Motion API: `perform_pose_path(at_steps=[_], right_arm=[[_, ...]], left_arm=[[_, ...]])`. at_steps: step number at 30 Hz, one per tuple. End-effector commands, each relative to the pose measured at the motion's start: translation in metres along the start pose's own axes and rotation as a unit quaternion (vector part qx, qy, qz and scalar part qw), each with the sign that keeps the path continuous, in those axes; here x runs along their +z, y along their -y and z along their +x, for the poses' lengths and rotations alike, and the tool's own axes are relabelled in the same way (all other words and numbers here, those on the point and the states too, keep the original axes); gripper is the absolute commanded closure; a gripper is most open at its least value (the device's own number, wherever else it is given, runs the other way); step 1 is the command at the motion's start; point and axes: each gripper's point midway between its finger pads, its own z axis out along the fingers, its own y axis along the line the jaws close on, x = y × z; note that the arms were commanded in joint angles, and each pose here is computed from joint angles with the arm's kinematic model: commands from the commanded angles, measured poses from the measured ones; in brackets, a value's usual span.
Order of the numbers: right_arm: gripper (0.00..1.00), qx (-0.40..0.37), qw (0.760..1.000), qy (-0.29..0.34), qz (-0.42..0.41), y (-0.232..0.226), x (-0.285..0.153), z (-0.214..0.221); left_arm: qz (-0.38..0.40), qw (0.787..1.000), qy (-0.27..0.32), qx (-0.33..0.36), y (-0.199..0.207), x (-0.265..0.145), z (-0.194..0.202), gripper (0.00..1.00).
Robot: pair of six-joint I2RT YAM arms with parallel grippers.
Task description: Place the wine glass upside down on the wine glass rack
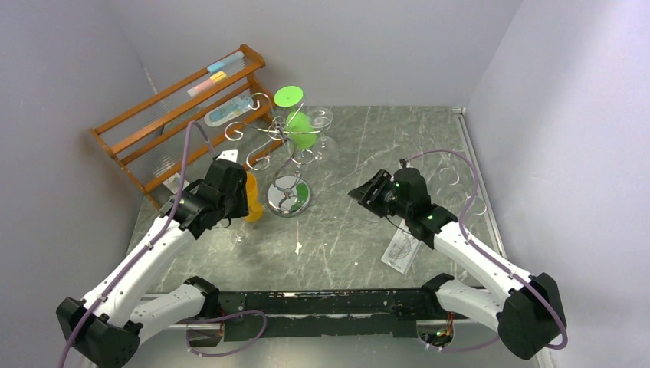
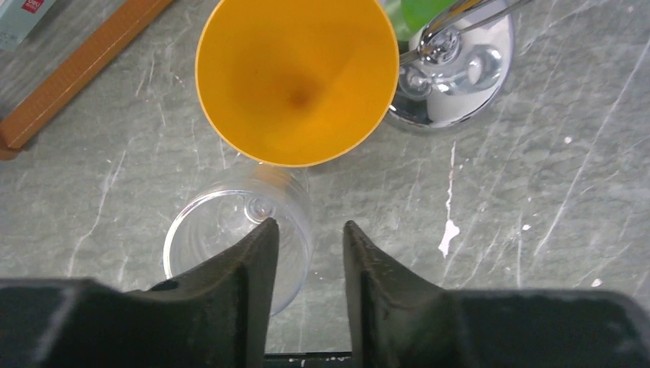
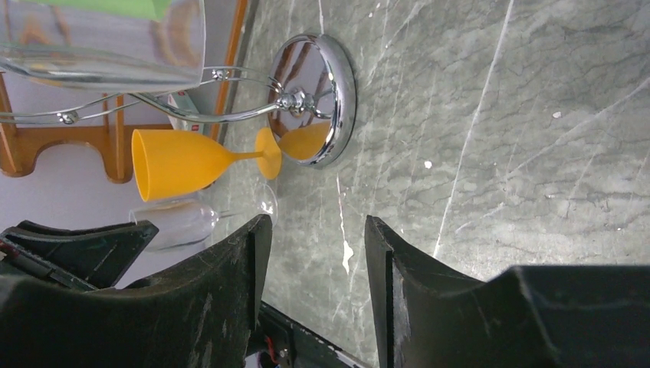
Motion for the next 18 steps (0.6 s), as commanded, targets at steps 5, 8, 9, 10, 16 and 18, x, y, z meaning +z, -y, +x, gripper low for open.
perform_pose_path(at_steps=[5,8,9,10,16,18], right_arm=[[0.49,0.0,1.0,0.014,0.005,-0.006,0.001,-0.004],[0.49,0.002,1.0,0.018,0.003,-0.007,-0.001,-0.005],[0.49,0.003,1.0,0.018,0.001,-0.008,-0.002,-0.006],[0.49,0.003,1.0,0.017,-0.001,-0.009,-0.003,-0.005],[0.47,0.006,1.0,0.008,-0.005,-0.013,-0.014,-0.003],[0.39,0.015,1.0,0.005,-0.006,-0.015,-0.018,-0.001]], left_arm=[[0.011,1.0,-0.012,-0.004,0.003,0.002,0.008,0.72],[0.005,1.0,-0.02,-0.001,0.0,-0.001,0.01,0.84],[0.011,1.0,-0.021,0.002,0.002,-0.002,0.009,0.9],[0.022,0.999,-0.023,0.007,0.005,-0.004,0.009,0.94],[0.139,0.99,-0.006,0.024,0.041,-0.033,-0.006,0.95],[0.164,0.986,0.002,0.023,0.049,-0.043,-0.012,0.95]])
